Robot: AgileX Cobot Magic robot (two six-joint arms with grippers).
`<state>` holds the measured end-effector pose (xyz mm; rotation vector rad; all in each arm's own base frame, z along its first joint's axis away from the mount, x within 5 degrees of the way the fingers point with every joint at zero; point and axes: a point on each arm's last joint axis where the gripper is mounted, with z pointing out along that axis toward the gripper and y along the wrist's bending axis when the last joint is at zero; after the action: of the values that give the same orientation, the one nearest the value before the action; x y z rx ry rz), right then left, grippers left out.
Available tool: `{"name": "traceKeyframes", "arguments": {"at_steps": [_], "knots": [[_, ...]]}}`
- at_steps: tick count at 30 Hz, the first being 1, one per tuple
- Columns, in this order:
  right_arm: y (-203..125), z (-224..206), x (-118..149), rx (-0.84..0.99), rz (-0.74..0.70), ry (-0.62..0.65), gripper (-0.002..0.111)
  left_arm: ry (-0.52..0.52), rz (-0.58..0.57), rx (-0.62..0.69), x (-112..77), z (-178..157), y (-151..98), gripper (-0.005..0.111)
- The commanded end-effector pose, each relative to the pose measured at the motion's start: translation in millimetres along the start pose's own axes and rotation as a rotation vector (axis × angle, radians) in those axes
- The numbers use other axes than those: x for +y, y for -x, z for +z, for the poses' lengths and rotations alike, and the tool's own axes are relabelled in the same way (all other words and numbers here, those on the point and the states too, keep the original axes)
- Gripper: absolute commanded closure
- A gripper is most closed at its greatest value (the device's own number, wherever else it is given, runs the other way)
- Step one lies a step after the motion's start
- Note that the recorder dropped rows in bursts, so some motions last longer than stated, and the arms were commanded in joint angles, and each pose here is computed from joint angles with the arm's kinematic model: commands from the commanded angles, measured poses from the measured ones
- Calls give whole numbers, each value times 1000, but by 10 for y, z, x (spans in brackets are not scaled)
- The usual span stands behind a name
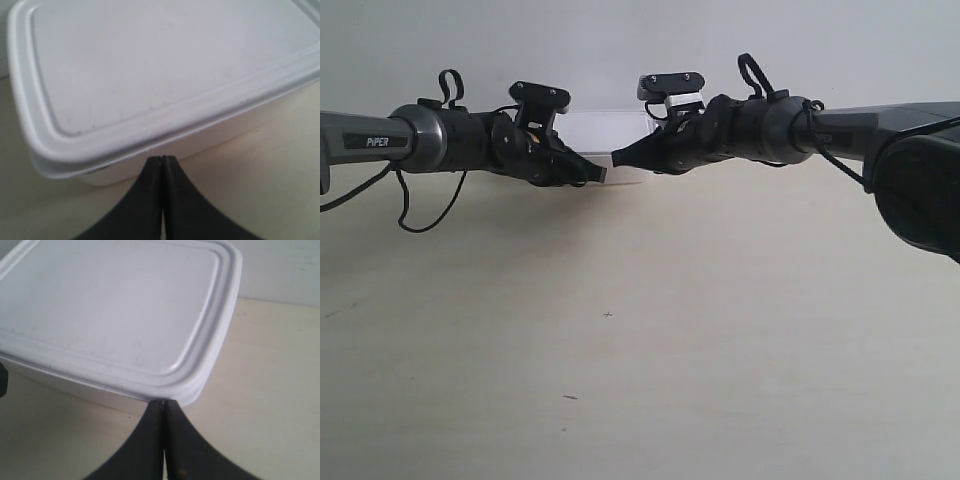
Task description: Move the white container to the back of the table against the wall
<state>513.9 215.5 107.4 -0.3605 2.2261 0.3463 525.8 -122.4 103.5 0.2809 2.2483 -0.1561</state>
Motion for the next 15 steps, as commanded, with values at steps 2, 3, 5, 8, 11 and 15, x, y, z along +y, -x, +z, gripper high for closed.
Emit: {"name": "traceKeyframes", "arguments": {"at_steps": [2,3,5,8,11,15], "knots": [[44,-8,-7,-26,-27,-9,108,3,3,-16,9,-17,42,107],[45,-8,-8,-28,-31,-10,108,3,3,-16,9,-17,42,107],[45,-8,-9,-28,-33,-11,108,3,3,-16,9,-17,42,107],[45,-8,-9,-28,-33,-11,108,3,3,-16,9,-17,42,107],[46,-14,-6,-22,-33,-9,108,3,3,-16,9,-17,42,107],[59,-43,6,-3,-32,-1,108,0,2,-1,16,-17,28,107]]}}
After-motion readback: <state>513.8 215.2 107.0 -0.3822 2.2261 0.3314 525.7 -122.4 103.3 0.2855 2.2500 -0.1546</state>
